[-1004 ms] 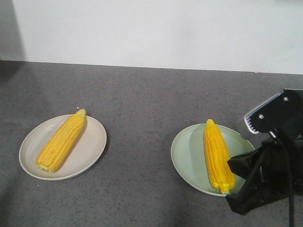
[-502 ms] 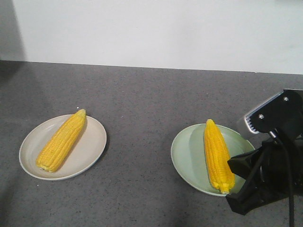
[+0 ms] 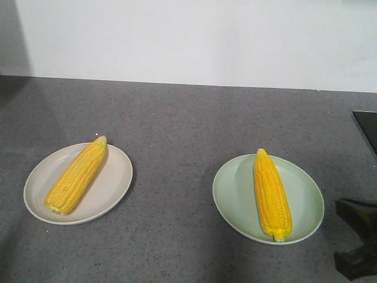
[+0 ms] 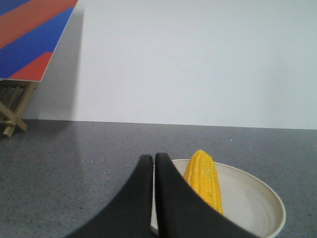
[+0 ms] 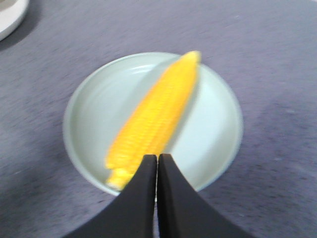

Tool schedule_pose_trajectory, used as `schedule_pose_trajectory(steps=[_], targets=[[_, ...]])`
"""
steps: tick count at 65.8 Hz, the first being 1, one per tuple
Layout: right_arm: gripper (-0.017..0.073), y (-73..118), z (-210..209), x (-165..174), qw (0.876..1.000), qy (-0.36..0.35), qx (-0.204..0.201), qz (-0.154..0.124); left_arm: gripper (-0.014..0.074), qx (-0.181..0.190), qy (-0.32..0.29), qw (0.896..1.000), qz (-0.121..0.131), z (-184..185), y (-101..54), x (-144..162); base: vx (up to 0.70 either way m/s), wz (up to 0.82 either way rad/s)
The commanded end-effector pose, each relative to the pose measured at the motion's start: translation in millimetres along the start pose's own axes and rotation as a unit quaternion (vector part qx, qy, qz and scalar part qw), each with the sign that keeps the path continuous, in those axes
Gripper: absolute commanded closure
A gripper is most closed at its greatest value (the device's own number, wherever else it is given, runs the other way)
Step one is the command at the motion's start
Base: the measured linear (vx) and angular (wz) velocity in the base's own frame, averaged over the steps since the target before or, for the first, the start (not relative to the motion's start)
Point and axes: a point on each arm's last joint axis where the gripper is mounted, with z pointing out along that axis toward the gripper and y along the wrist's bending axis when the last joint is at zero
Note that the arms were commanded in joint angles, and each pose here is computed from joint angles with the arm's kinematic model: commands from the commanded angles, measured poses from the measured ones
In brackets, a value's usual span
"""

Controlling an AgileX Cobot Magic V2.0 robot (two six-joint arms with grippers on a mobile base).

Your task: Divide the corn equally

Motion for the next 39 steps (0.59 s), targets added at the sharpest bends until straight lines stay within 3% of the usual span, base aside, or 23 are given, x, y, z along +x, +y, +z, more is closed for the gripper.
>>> schedule_pose_trajectory(steps=[1, 21, 33, 39], targets=[[0.0561, -8.9, -13.3, 9.2, 0.991, -0.124, 0.041, -0.001, 0.0601, 0.004, -0.041, 0.999, -0.004, -1.3, -0.3, -3.5, 0.0, 0.0], [0.056, -17.0, -21.5, 74.1, 0.955, -0.262, 0.138, 0.017, 0.0601, 0.004, -0.041, 0.999, -0.004, -1.3, -0.3, -3.5, 0.0, 0.0], [0.056, -14.9, -16.5, 94.7, 0.945, -0.292, 0.144, 0.016, 0.0601, 0.004, -0.041, 0.999, -0.004, -1.3, -0.3, -3.5, 0.0, 0.0], [0.056, -14.2, -13.5, 102.3, 0.944, -0.296, 0.139, 0.033, 0.0601, 0.004, -0.041, 0.999, -0.004, -1.3, -0.3, -3.5, 0.0, 0.0]])
